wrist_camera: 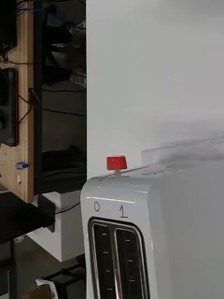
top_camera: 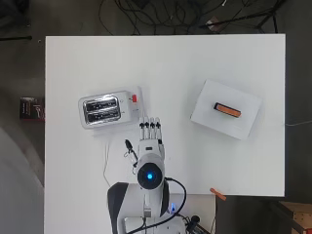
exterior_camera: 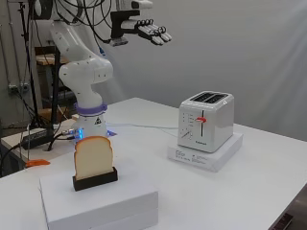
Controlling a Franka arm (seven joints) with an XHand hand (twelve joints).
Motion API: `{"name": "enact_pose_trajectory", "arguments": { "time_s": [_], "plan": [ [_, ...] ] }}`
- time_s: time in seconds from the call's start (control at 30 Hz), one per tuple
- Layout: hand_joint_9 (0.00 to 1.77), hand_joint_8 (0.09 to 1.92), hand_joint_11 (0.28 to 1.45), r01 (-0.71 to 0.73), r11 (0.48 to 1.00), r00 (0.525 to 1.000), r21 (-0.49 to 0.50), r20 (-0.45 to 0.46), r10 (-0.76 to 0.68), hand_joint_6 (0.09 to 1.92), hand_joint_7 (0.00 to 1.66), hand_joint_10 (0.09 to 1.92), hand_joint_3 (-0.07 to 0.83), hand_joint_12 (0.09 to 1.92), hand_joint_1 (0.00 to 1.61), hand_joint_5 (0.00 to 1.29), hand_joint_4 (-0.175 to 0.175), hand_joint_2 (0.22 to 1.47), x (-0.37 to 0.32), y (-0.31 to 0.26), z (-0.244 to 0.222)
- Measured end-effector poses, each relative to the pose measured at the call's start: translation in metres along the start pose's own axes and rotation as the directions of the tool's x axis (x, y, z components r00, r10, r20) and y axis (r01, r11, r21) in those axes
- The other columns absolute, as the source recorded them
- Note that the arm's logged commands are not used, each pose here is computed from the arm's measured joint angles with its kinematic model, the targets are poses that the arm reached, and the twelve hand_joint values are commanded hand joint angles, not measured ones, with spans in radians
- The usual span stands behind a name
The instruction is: Teleoperate dual arm-hand system to toast a bread
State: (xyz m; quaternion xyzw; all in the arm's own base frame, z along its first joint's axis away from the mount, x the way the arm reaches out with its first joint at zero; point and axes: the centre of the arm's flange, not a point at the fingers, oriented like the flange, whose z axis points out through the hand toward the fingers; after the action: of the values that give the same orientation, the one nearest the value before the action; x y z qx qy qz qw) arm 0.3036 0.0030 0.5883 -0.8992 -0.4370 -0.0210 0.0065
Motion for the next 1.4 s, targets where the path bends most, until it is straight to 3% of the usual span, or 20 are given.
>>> {"name": "enact_pose_trajectory", "arguments": {
  "time_s": [0.17, 0.37, 0.6, 0.87, 0.93, 1.0, 1.17, 1.27, 1.4],
  "plan": [
    [0.50, 0.09, 0.46, 0.012, 0.999, 0.992, -0.052, -0.121, -0.018, 0.09, 0.36, 0.09, 0.005, 0.09, 0.14, 0.28, -0.096, 1.23, -0.018, -0.017, 0.002],
    [0.49, 0.09, 0.44, -0.006, 1.000, 0.984, -0.007, -0.176, 0.004, 0.09, 0.36, 0.09, -0.003, 0.09, 0.12, 0.27, -0.109, 1.22, -0.040, 0.011, 0.013],
    [0.47, 0.09, 0.46, -0.141, 0.979, 0.976, 0.148, -0.142, 0.162, 0.09, 0.33, 0.09, -0.005, 0.09, 0.15, 0.25, -0.072, 1.20, -0.111, 0.131, 0.047],
    [0.48, 0.09, 0.46, -0.281, 0.920, 0.952, 0.273, -0.045, 0.304, 0.09, 0.35, 0.09, -0.008, 0.09, 0.17, 0.22, -0.069, 1.17, -0.216, 0.255, 0.149],
    [0.47, 0.09, 0.46, -0.311, 0.918, 0.941, 0.246, -0.052, 0.333, 0.09, 0.33, 0.09, -0.012, 0.09, 0.17, 0.20, -0.062, 1.16, -0.235, 0.272, 0.148],
    [0.45, 0.09, 0.44, -0.337, 0.913, 0.936, 0.230, -0.024, 0.352, 0.09, 0.32, 0.09, -0.009, 0.09, 0.31, 0.22, -0.052, 1.13, -0.239, 0.274, 0.143],
    [0.40, 0.09, 0.42, -0.316, 0.939, 0.947, 0.139, -0.020, 0.321, 0.09, 0.30, 0.09, -0.030, 0.09, 0.57, 0.24, -0.010, 1.03, -0.230, 0.263, 0.074],
    [0.33, 0.09, 0.40, -0.272, 0.954, 0.959, 0.128, -0.049, 0.280, 0.09, 0.25, 0.09, -0.017, 0.09, 0.59, 0.26, 0.011, 0.99, -0.228, 0.265, 0.050],
    [0.28, 0.09, 0.39, -0.187, 0.963, 0.977, 0.193, -0.066, 0.203, 0.09, 0.19, 0.09, -0.009, 0.09, 0.59, 0.26, 0.021, 0.97, -0.215, 0.287, 0.071]
  ]
}}
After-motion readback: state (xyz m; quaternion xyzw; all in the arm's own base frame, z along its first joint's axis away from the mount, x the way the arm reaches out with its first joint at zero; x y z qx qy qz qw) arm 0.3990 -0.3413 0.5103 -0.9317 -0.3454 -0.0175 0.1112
